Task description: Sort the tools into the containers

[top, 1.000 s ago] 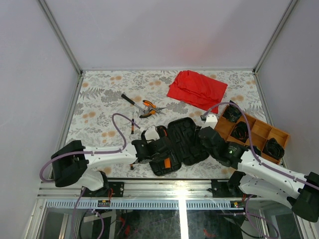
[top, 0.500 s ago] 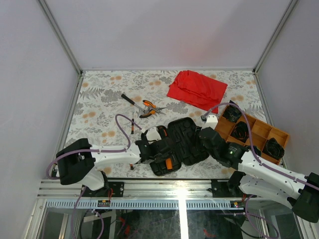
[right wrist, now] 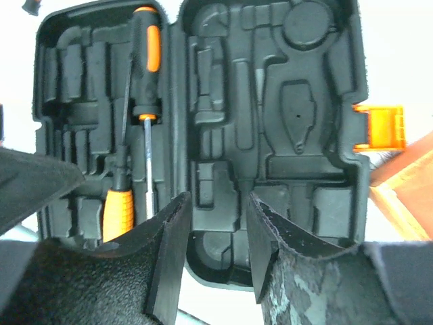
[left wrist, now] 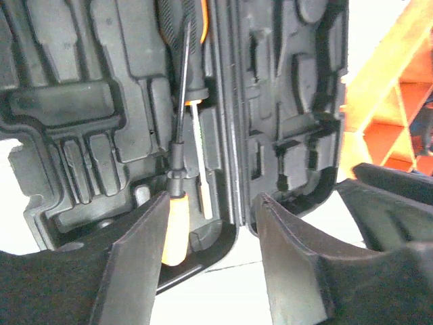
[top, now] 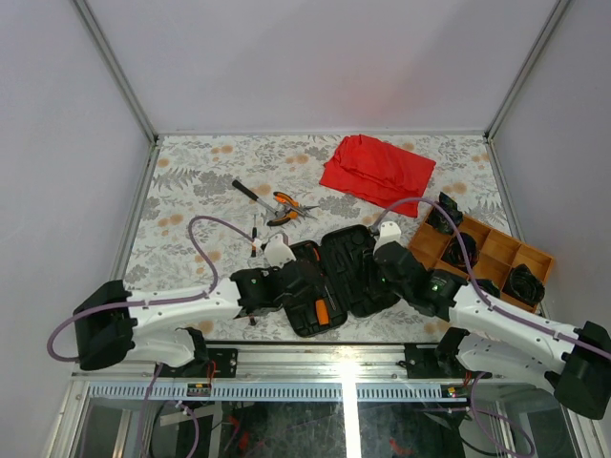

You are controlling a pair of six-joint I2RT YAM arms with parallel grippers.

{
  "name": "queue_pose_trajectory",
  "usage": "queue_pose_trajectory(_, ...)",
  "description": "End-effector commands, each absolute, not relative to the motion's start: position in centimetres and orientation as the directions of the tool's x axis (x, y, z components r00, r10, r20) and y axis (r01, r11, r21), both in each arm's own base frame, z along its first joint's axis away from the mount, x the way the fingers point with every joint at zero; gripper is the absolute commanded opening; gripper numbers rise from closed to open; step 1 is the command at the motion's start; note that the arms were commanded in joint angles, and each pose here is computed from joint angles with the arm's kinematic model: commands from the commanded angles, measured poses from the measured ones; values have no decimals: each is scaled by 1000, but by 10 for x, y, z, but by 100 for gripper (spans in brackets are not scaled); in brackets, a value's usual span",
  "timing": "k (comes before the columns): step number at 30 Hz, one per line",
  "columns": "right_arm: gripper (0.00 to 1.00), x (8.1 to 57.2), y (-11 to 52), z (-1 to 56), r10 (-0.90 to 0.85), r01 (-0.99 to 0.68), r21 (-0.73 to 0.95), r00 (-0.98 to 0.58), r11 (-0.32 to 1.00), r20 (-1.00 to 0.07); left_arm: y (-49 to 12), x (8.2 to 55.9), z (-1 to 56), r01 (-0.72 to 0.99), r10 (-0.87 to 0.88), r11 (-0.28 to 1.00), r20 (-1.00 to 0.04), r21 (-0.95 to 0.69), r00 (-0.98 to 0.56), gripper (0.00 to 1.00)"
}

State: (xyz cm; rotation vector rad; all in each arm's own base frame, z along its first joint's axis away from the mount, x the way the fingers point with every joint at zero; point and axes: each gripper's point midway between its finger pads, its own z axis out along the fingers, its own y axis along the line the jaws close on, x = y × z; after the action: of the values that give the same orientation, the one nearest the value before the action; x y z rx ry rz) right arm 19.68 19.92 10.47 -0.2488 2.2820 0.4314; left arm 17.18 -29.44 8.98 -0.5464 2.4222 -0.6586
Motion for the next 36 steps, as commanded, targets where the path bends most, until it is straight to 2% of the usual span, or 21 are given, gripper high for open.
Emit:
queue_pose_trajectory(1,44,193,236,134,-84,-467,310,-650,828,-756,-271,187,108,-202,-521,803,-498,-560,-694,54)
queue_pose_trajectory(4,38,189,251,134,-116,-495,327,-672,805,-731,-254,202,109,-209,-543,783,-479,-586,-689,54)
queue_pose_trajectory(9,37,177,287,129,-174,-545,332,-680,770,-712,-224,216,104,-216,-537,790,-478,-574,-695,54)
queue_pose_trajectory(14,36,178,311,118,-159,-529,363,-705,767,-691,-208,221,88,-208,-478,826,-458,-523,-750,54)
queue_pose_trajectory(27,33,190,338,78,-206,-514,343,-741,786,-640,-221,212,54,-169,-405,833,-373,-526,-835,49)
queue_pose_trajectory(36,33,189,347,61,-261,-536,331,-752,777,-606,-224,210,42,-164,-373,849,-350,-502,-859,46)
